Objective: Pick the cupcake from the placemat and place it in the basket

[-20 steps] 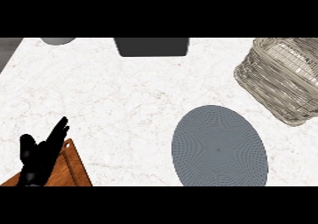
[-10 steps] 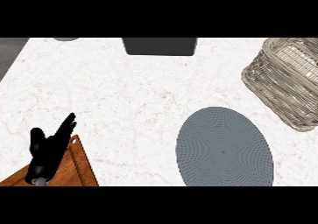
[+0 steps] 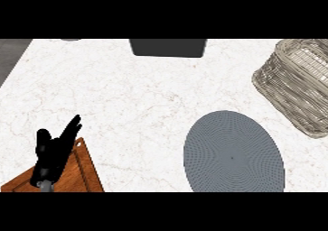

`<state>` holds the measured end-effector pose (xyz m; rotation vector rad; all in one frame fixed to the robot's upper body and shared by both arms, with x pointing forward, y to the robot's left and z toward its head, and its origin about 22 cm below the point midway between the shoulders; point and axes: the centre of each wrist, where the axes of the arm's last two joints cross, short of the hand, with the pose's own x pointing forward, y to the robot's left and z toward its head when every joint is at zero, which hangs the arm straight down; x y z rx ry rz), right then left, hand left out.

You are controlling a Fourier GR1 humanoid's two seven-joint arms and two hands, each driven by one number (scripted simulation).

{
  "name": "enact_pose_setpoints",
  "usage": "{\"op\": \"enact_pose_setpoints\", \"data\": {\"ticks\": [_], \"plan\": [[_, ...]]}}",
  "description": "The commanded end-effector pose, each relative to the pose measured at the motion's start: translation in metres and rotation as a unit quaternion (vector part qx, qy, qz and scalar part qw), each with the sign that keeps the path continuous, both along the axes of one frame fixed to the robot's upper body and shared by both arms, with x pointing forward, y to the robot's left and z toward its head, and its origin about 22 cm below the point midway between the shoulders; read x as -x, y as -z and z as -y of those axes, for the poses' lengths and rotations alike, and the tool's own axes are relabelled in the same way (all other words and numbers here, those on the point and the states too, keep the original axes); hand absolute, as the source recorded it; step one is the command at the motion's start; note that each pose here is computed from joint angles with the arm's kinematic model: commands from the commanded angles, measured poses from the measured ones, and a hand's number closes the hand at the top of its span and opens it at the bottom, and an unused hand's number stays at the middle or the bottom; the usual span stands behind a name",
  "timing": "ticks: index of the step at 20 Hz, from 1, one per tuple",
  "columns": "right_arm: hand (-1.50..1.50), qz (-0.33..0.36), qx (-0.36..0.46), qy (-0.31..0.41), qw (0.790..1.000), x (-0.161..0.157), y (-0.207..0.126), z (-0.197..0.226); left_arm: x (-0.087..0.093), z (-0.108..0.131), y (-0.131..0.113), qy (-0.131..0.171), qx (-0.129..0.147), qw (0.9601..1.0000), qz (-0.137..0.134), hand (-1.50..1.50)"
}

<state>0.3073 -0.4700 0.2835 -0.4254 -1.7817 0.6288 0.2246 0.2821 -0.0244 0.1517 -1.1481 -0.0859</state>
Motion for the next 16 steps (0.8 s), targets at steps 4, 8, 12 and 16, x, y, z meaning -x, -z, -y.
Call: {"op": "enact_pose_setpoints", "data": {"ticks": [4,8,12,16], "plan": [[1.5,-0.053,-0.084,-0.004,0.995,-0.045,0.036,-0.008,0.01,0.0,0.024,-0.009,0.002,0.9987,-0.051,0.0],[1.5,-0.052,-0.087,-0.004,0.995,-0.049,0.06,0.009,0.016,0.005,0.026,-0.01,0.004,0.9985,-0.054,0.0],[1.5,-0.058,-0.09,-0.009,0.994,-0.054,0.081,0.008,0.016,-0.006,0.031,-0.006,0.01,0.9979,-0.064,0.0],[1.5,-0.038,-0.009,0.099,0.994,-0.044,0.073,0.026,0.011,0.002,0.031,-0.018,0.008,0.9984,-0.053,0.0]]}}
